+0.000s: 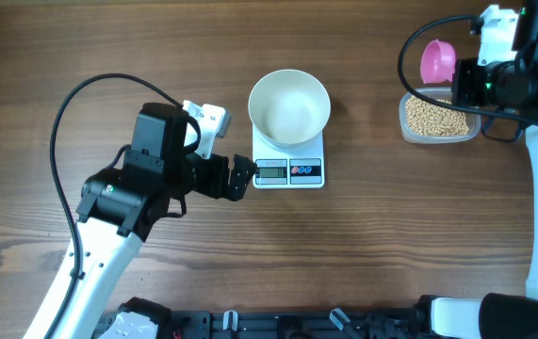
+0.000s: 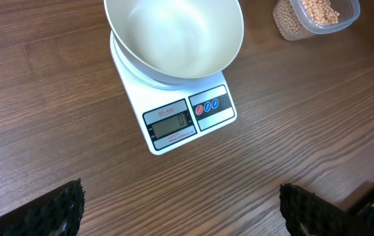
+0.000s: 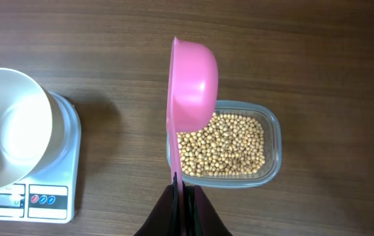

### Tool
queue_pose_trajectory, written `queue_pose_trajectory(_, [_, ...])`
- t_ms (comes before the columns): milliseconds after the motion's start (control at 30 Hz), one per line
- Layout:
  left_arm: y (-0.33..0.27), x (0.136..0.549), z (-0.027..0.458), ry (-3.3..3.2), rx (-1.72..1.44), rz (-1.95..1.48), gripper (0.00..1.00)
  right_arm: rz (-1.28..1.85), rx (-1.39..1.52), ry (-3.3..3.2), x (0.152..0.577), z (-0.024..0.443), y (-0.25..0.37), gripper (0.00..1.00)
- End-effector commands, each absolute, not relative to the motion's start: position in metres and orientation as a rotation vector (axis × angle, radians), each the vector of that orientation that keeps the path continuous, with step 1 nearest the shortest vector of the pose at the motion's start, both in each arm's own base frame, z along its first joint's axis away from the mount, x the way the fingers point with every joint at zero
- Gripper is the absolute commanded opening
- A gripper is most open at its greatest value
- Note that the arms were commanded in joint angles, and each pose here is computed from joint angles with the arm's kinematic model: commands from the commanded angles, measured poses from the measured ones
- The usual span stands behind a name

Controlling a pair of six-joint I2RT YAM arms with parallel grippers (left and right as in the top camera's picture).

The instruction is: Scoop item into bowl and weigh 150g on scale

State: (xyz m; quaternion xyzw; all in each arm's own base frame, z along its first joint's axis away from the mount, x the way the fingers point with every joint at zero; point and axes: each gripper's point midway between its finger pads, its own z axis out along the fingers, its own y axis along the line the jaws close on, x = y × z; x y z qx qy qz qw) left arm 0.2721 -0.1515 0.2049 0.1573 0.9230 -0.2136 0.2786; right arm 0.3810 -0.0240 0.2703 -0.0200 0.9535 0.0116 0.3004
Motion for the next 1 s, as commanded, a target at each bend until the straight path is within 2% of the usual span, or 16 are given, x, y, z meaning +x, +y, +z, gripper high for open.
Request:
queue_pose_trajectory(0, [-0.151,0.272,0.207,2.472,0.412,-0.584,1.00,0.076,-0.086,2.499,0.381,0.280,-0.016,0.04])
queue_pose_trajectory(400, [-0.151,0.272,0.207,2.472,0.412,-0.585,1.00,0.255,-0.030,2.487,0.381,0.284,0.004,0.04])
queue_pose_trajectory(967, [-0.151,0.272,0.207,2.472,0.412,-0.584,1.00,0.180,-0.019,2.458,0.389,0.287,-0.006,0.04])
